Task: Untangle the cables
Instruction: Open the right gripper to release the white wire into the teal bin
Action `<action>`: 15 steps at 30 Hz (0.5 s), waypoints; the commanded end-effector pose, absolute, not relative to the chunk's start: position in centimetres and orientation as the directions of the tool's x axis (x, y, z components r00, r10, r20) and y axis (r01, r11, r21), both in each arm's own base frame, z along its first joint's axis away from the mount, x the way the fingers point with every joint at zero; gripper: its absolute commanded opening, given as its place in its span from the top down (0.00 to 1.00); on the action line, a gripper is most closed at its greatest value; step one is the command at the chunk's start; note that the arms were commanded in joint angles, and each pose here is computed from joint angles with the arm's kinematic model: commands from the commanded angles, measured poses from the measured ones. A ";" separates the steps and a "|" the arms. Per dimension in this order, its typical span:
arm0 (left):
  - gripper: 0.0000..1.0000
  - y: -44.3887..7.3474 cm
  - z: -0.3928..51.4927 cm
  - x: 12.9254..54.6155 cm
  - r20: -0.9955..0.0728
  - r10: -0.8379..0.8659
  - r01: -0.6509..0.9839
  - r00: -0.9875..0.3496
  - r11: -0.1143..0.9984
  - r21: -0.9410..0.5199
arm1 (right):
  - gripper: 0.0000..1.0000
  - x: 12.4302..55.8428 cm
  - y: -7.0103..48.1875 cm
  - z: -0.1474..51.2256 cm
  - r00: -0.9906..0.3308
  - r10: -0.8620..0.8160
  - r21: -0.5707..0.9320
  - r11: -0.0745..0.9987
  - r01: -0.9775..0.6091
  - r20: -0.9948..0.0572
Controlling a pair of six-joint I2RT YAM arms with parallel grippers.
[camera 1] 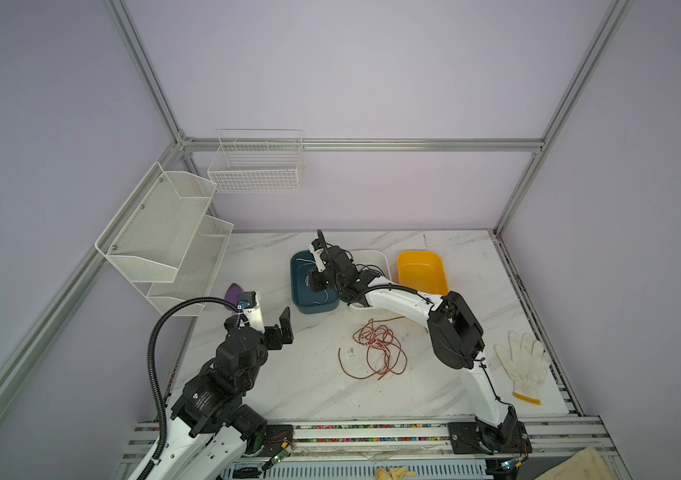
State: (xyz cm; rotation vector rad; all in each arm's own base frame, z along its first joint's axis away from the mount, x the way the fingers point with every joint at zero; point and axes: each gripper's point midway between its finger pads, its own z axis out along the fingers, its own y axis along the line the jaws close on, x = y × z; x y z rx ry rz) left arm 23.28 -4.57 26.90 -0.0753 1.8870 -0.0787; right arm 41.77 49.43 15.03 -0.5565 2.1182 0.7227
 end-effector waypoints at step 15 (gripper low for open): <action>0.00 -5.2 26.0 23.7 -0.947 -0.089 0.009 -0.308 0.995 -0.096 | 0.92 42.2 47.4 12.5 -0.625 -0.139 0.287 0.798 -0.530 -0.768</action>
